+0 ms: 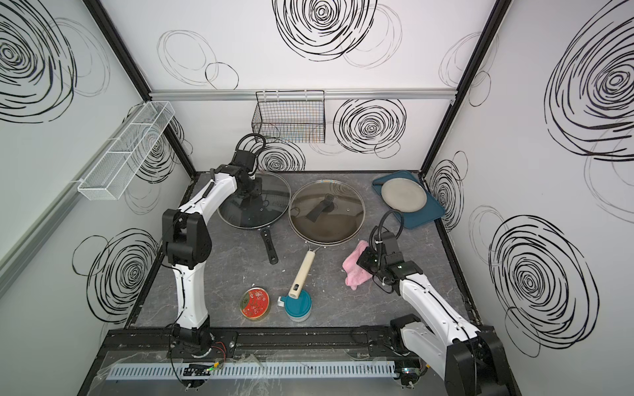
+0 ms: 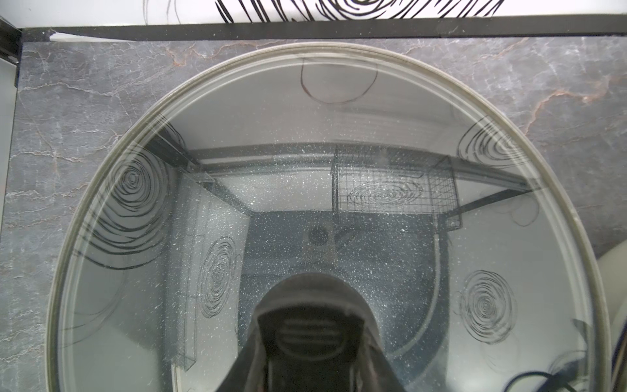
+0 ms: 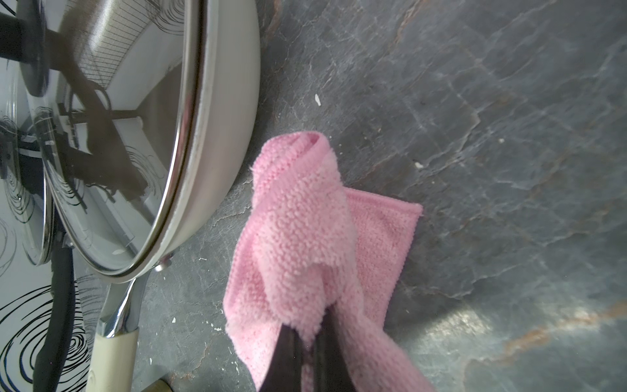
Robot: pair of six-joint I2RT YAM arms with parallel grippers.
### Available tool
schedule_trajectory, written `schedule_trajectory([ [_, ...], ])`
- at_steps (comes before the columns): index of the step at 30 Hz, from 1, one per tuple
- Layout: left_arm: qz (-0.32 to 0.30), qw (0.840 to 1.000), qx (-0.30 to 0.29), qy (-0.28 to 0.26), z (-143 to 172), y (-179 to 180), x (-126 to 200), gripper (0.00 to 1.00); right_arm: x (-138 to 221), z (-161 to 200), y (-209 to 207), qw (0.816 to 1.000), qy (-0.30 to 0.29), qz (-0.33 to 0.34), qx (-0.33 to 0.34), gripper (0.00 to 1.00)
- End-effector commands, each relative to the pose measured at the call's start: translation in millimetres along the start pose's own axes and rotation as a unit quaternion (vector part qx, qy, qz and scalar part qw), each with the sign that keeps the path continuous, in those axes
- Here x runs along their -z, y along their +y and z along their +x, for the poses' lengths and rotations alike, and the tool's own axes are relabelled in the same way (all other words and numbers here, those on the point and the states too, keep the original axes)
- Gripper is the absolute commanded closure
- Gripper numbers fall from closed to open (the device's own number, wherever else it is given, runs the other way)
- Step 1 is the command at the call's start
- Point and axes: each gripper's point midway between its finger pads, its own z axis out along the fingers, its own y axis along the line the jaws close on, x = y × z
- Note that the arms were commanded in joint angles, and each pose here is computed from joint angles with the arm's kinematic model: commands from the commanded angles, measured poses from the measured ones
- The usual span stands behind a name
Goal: Wipe the pot lid with a cloth
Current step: Pick up the pot lid from the cooking pot.
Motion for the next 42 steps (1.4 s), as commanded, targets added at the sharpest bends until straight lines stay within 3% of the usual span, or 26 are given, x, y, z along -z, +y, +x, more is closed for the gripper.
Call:
schedule_trajectory([
  [1,0.018,0.998,0.015,-0.064,-31.9,5.8,50.7,1.0,2.4,-5.4,3.1,1.0,-0.013,-0.007,-0.005,1.0],
  [27,0.037,0.991,0.021,-0.124,-58.8,5.6,102.6,1.0,4.7,-7.9,6.1,1.0,-0.02,-0.014,-0.003,1.0],
  [42,0.116,0.979,0.031,-0.165,-61.1,-13.5,145.7,1.0,7.4,-16.1,15.6,0.999,-0.023,-0.029,0.008,1.0],
])
